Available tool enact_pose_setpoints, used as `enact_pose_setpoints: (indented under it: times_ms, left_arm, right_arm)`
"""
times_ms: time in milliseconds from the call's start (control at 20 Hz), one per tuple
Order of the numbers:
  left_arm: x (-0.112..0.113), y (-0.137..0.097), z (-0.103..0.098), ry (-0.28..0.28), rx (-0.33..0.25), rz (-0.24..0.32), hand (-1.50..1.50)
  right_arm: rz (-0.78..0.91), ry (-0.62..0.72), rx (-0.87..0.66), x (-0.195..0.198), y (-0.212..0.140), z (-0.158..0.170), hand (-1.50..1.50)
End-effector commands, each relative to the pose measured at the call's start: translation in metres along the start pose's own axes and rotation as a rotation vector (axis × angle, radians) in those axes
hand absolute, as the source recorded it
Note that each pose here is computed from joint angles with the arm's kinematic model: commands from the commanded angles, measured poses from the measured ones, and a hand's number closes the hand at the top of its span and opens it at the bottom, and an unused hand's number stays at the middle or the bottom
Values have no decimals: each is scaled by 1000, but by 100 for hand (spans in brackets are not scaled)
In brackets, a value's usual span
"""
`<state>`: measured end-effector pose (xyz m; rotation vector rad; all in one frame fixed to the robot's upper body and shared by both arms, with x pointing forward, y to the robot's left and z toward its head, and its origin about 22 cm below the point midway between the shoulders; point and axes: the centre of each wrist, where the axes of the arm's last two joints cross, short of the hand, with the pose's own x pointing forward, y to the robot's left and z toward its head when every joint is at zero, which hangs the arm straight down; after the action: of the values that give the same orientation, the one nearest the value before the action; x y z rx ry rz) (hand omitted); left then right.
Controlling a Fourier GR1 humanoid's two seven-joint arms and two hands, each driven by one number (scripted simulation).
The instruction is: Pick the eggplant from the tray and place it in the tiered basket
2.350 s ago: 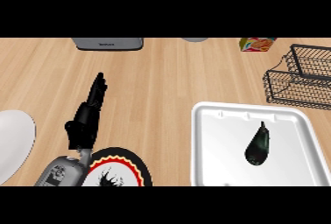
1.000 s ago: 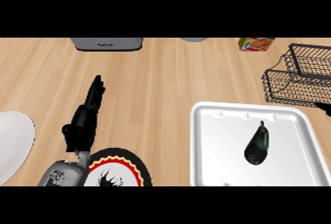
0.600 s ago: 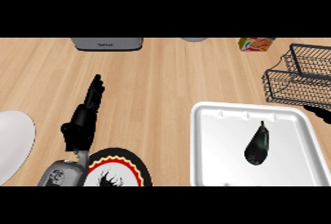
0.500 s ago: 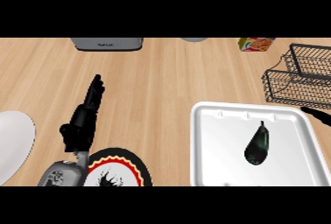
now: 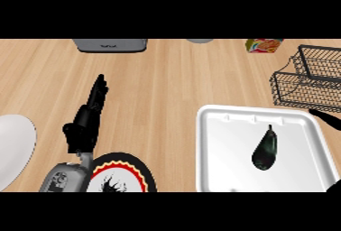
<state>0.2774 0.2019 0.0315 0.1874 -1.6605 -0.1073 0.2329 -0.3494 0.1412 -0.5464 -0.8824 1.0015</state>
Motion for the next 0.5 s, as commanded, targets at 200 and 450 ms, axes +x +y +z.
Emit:
enact_pose_setpoints:
  times_ms: [200,450]
  left_arm:
    - [-3,12,21,-9,5,-7,0]
    - [7,-10,5,-6,17,-7,0]
  right_arm:
    - [-53,27,42,-26,34,-23,-150]
    - [-58,1,47,-31,36,-20,-150]
